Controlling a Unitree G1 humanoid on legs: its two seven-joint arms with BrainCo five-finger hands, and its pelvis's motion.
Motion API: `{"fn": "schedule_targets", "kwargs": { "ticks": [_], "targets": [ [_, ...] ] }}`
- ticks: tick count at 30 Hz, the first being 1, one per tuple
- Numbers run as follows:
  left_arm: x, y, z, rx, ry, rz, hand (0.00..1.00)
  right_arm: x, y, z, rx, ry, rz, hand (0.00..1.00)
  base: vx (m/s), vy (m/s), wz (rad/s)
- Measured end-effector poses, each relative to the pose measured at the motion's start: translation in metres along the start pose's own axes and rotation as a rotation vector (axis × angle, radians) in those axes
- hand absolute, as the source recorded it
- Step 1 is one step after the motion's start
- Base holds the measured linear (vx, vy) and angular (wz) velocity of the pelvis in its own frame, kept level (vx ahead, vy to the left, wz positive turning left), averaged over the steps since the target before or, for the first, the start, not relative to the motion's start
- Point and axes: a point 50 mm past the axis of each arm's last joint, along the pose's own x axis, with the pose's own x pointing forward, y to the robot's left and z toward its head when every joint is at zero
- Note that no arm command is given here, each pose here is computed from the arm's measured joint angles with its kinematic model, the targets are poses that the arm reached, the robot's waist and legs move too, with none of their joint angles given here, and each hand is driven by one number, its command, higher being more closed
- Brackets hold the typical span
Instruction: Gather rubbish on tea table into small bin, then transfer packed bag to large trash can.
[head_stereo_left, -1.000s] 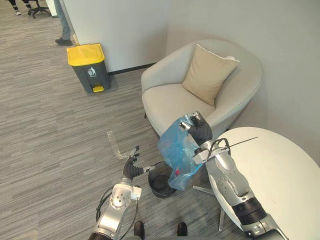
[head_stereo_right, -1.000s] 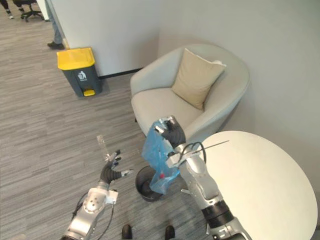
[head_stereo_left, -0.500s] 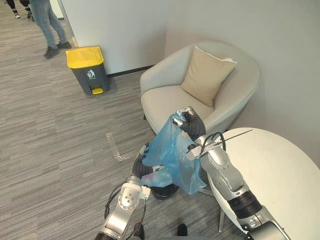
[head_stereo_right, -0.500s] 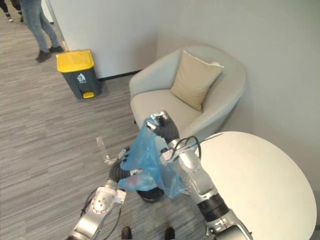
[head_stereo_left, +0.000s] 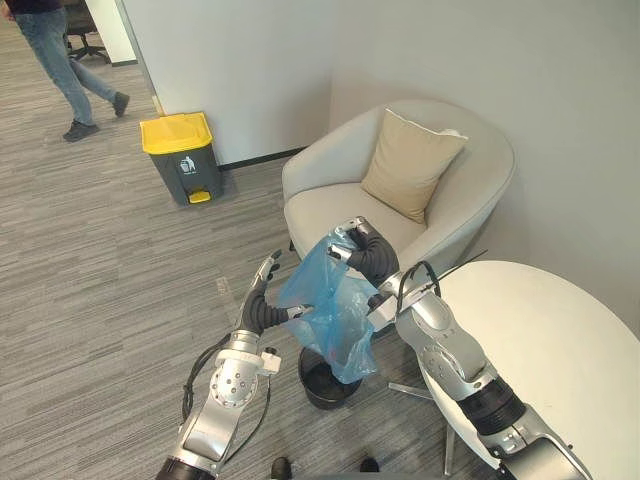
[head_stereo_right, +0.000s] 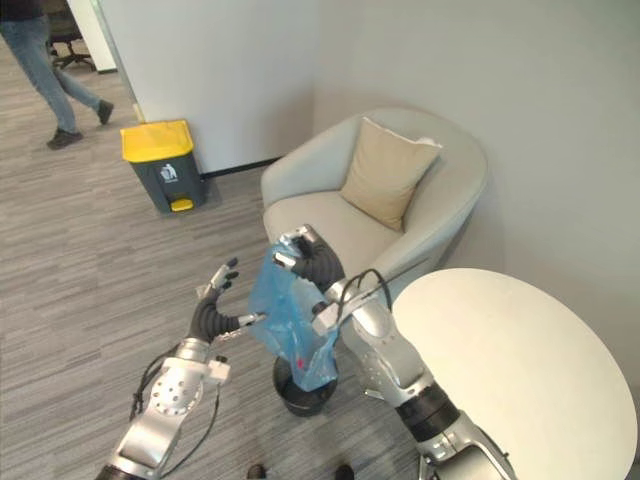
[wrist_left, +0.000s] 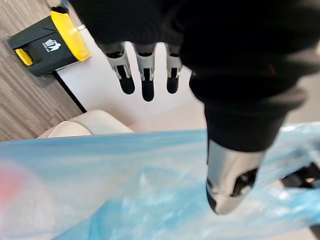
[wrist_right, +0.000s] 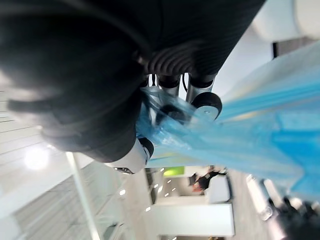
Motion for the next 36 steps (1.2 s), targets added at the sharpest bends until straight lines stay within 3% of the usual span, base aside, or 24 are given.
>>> {"fn": "schedule_targets", "kwargs": {
  "ticks": [15,26,36],
  "targets": [
    [0.007,0.011,0.002,0.054,-0.027,-0.013,0.0,0.0,0.005,-0.003,0.011,0.014,0.05,1.0,0.0,0.0,0.0],
    [0.006,-0.036,0.004,-0.004,-0.056,-0.324,0.0,0.007,0.022,0.013,0.039,-0.059,0.128,1.0,0.0,0.0,-0.01],
    [-0.002,-0.054,-0.008,-0.013,-0.002,-0.419,0.0,0.016,0.036,0.016,0.058,-0.086,0.172,1.0,0.0,0.003,-0.04]
  ]
}}
